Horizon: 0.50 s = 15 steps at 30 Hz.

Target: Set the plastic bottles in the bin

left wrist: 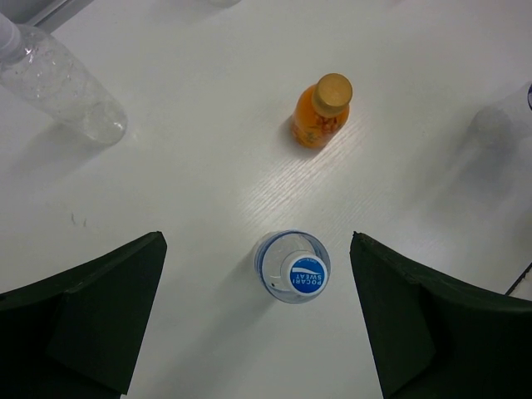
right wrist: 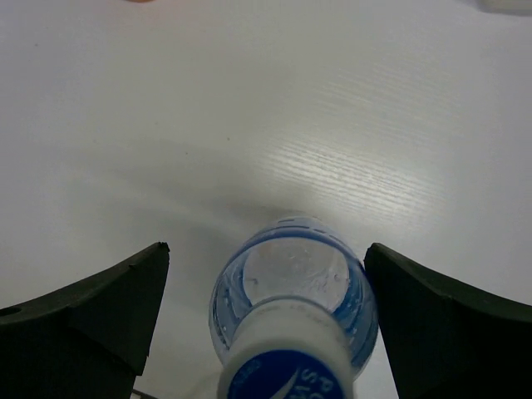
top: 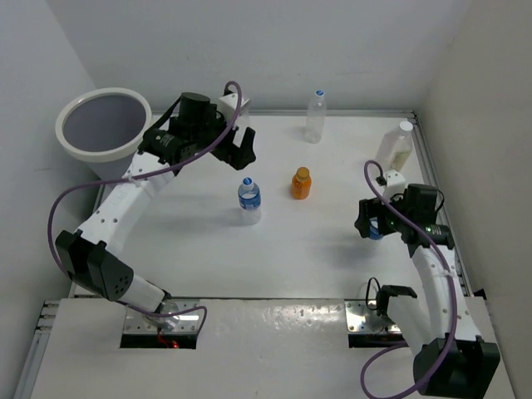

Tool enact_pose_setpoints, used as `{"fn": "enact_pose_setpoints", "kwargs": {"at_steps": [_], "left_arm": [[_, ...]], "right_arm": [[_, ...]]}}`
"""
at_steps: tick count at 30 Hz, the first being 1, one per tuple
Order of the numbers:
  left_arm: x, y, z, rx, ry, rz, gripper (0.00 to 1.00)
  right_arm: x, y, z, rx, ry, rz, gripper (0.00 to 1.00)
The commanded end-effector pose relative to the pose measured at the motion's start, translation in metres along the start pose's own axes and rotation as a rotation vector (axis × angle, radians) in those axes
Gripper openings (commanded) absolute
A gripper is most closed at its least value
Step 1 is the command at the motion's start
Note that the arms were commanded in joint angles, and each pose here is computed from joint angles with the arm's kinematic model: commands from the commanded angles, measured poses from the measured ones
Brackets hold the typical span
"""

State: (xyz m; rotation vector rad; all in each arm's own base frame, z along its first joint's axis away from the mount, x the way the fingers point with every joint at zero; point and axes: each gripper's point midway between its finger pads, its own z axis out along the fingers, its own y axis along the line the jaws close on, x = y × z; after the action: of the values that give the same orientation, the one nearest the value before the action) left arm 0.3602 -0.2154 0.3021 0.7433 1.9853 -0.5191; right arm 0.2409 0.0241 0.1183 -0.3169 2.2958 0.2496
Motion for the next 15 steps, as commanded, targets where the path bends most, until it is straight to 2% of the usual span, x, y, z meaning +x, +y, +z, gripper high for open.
{"fn": "enact_pose_setpoints", "kwargs": {"at_steps": [1,6,9,10,11,13,14,15], "left_arm": [[-0.013,-0.001,-0.001,0.021,-0.039,0.024,1.00],[-0.012,-0.001,0.004,0.032,-0.030,0.020,1.00],[-0.012,-0.004,0.004,0.050,-0.032,0.033,1.00],[-0.009,-0.004,0.005,0.071,-0.027,0.049,1.00],[-0.008,-0.004,0.002,0.084,-0.033,0.058,1.00],[-0.003,-0.011,-0.003,0.135,-0.039,0.096,1.00],[-0.003,-0.018,-0.007,0.192,-0.054,0.108,1.00],[-0.006,-0.024,-0.011,0.222,-0.069,0.126,1.00]], "right_arm": [[-0.012,-0.020,0.005,0.096,-0.086,-0.062,1.00],[0.003,-0.028,0.015,0.130,-0.062,-0.049,0.99],[0.002,-0.031,0.018,0.138,-0.084,-0.042,0.79],[0.000,-0.030,0.018,0.137,-0.094,-0.039,0.67],[-0.003,-0.029,0.018,0.123,-0.100,-0.036,0.62],[-0.012,-0.027,0.014,0.110,-0.119,-0.019,0.52],[-0.019,-0.021,0.010,0.078,-0.125,0.003,0.41],[-0.036,-0.015,0.004,0.043,-0.163,0.006,0.34]]}}
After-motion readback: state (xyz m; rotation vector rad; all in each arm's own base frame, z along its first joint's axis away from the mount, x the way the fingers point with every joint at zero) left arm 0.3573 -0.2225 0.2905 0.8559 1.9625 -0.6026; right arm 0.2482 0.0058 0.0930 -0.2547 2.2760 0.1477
